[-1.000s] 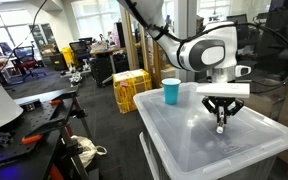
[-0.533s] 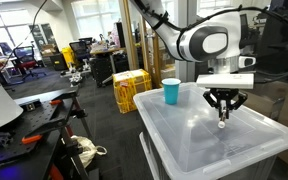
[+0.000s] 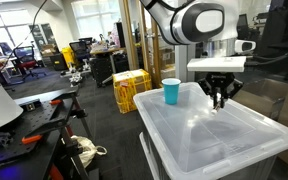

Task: Put the brown marker inside the cup

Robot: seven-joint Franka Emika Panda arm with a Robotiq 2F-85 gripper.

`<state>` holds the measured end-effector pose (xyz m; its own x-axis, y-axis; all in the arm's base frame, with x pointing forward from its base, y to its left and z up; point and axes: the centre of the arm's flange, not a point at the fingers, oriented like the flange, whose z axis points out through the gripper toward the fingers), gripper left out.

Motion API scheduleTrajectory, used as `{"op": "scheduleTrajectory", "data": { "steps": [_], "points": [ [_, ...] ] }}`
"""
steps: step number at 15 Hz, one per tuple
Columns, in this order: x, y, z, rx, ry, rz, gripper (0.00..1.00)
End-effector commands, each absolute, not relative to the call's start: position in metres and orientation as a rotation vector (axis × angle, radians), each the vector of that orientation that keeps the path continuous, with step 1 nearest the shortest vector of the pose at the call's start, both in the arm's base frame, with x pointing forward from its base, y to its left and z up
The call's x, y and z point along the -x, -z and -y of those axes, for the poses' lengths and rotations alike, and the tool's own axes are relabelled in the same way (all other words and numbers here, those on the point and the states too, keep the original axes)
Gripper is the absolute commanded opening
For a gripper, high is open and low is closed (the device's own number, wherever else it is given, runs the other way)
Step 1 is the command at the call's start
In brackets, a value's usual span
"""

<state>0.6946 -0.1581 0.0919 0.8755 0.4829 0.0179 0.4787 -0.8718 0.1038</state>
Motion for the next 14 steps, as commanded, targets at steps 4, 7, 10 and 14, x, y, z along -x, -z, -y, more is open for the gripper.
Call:
{"op": "scheduleTrajectory", "data": {
  "steps": [4,7,10,14],
  "points": [
    [-0.649,-0.137,0.125,-3.026,-0.032,-0.661,0.05],
    [-0.639,-0.142,0.11,-3.052,-0.009,-0.621,0.05],
    [-0.632,-0.143,0.093,-3.083,0.005,-0.616,0.05],
    [-0.646,-0.129,0.096,-3.066,0.005,-0.654,0.19]
  ]
}}
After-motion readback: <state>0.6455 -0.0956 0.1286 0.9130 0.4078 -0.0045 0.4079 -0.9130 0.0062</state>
